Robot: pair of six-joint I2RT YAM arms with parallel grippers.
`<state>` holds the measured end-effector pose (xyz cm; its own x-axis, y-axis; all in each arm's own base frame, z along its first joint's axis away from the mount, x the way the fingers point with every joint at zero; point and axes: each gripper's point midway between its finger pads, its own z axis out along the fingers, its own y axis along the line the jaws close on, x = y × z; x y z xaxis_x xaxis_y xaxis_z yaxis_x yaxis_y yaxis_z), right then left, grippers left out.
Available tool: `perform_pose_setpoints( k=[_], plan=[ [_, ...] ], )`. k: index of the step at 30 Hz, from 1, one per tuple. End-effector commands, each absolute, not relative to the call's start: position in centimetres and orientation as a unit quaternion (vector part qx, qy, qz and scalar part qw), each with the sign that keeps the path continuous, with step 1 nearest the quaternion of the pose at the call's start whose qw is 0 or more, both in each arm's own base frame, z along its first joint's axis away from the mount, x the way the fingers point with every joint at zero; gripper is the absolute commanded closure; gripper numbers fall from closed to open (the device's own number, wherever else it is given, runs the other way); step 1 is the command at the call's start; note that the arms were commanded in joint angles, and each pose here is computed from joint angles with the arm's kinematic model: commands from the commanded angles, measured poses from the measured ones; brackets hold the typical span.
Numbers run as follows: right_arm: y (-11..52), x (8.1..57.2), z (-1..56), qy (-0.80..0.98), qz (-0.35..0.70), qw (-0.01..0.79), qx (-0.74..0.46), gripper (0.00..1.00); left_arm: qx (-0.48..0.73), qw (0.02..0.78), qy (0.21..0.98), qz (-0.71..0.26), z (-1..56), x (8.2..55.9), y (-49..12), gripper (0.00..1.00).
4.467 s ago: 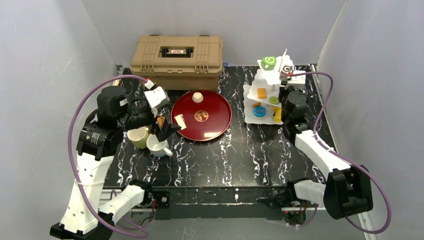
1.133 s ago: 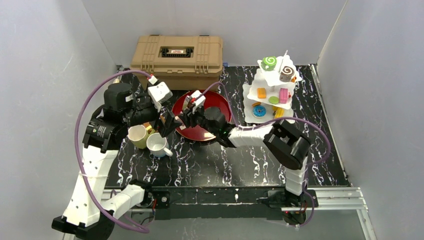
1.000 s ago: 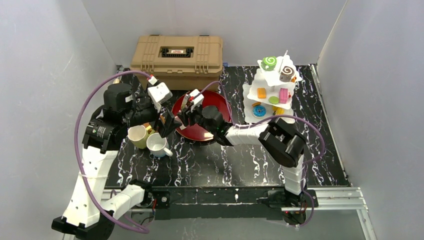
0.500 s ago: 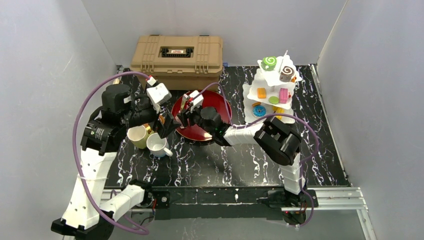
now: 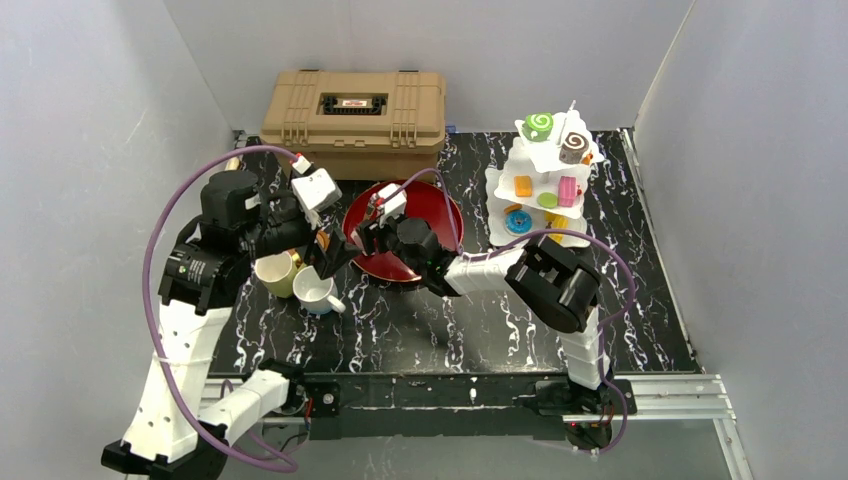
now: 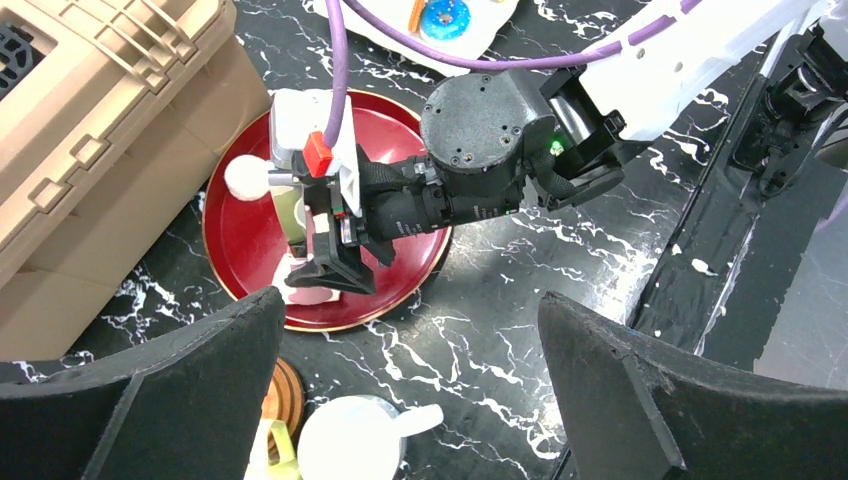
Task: Serve the afternoon tea
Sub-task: Pick up the desert from the tray.
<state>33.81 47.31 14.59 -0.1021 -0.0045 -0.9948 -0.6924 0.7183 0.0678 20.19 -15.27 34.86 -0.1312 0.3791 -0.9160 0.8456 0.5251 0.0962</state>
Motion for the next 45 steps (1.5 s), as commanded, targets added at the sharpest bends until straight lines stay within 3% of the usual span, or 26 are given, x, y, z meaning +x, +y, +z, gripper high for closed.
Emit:
perform_pose_setpoints(
  k=[1,19,29,37,45],
  plan=[
    [47.3,34.6,16.2,0.677,0.273,0.645,-0.227,0.3,0.438,0.512,0.699,-0.24,36.0,19.0,-15.4,0.03],
    [49.4,33.2,14.2,0.686,0.305,0.623,-0.221,0.32,0.444,0.515,0.692,-0.241,36.2,18.4,-15.3,0.03],
    [49.5,32.8,17.2,0.649,0.3,0.65,-0.258,0.6,0.445,0.514,0.693,-0.239,36.2,18.4,-15.3,0.03],
    [45.9,32.2,21.8,0.619,0.241,0.681,-0.308,0.64,0.447,0.512,0.693,-0.24,36.1,18.8,-15.4,0.03],
    [37.4,31.4,27.0,0.618,0.176,0.701,-0.311,0.65,0.449,0.51,0.692,-0.245,36.1,18.9,-15.6,0.03]
  ],
)
